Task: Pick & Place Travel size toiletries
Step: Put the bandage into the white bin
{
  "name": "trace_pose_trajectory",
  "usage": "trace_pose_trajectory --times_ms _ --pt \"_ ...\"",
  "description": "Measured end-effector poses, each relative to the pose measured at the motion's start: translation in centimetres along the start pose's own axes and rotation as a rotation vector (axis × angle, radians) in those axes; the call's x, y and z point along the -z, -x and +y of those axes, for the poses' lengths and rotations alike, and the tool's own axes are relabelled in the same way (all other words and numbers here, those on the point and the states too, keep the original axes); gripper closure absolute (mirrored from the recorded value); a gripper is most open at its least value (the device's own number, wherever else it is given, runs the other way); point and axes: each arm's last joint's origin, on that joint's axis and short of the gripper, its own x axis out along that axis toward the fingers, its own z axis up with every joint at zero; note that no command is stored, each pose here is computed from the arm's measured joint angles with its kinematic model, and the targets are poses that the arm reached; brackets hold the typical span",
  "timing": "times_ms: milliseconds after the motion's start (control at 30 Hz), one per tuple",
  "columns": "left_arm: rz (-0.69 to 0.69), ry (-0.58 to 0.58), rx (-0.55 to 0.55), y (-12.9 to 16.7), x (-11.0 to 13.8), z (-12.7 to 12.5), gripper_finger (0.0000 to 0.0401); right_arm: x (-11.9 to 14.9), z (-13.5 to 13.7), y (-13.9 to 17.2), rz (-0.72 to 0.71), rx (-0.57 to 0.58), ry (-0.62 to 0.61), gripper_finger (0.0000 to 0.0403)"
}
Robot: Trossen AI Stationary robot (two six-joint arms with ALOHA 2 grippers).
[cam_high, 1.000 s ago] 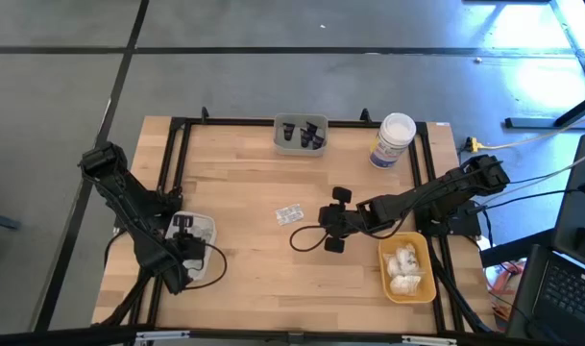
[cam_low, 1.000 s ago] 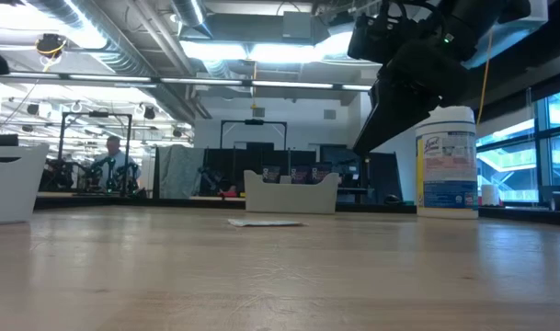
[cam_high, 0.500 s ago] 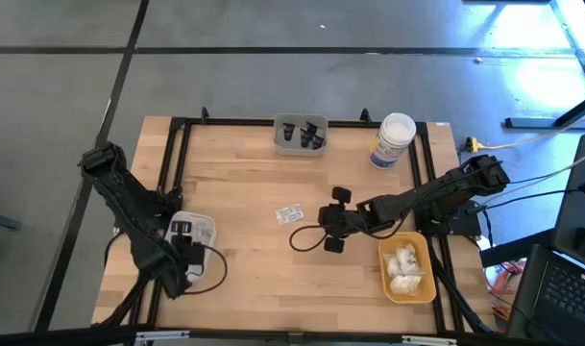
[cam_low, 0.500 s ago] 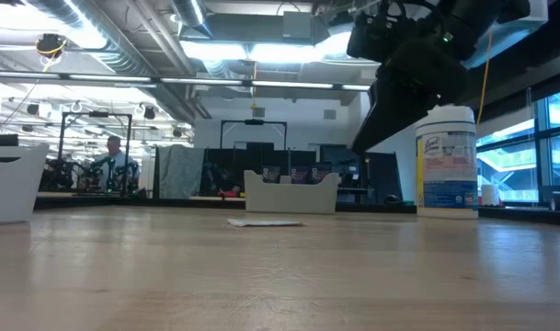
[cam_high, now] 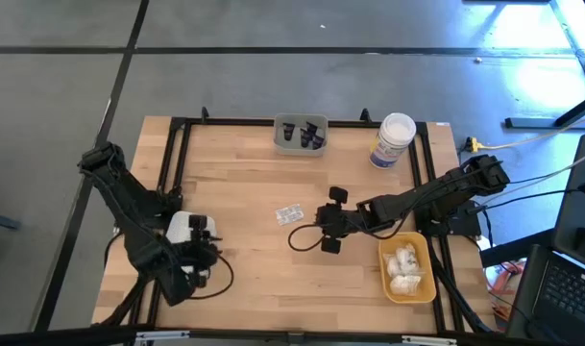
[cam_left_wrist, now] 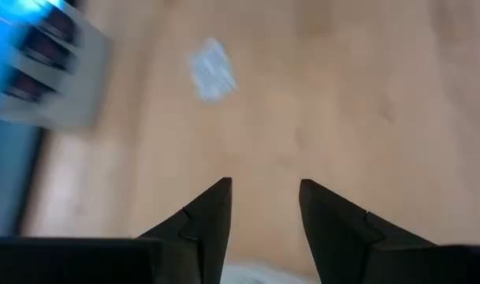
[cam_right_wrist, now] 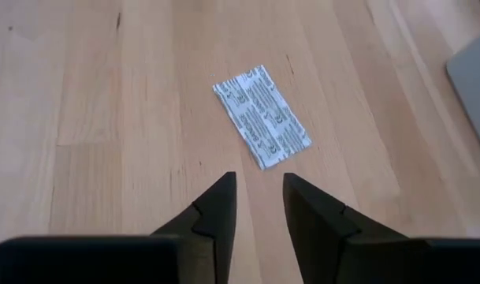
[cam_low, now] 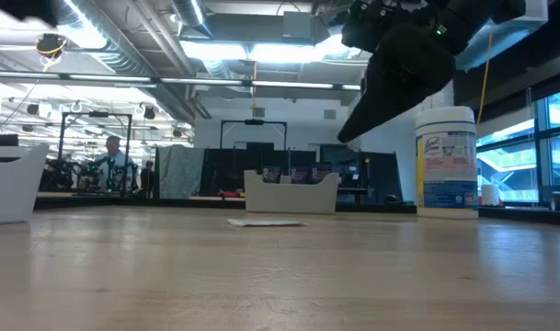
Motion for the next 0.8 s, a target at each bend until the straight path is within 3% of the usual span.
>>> trace_pose_trajectory --times_ms 133,367,800 --pt "-0.055 -0.004 -0.11 -1.4 -1.3 1.3 0.0257 -0.5 0.1 0.0 -0.047 -0.009 0.063 0.0284" --pt "-0.031 -0.005 -0.181 -4.4 -3.9 4.0 0.0258 -0.8 0.2 0.0 -0.084 -0.011 0.185 0.0259" --pt "0.073 0.125 -0.227 -8.4 -5.8 9.3 0.0258 1.2 1.3 -3.9 0.025 0.005 0.354 0.0173"
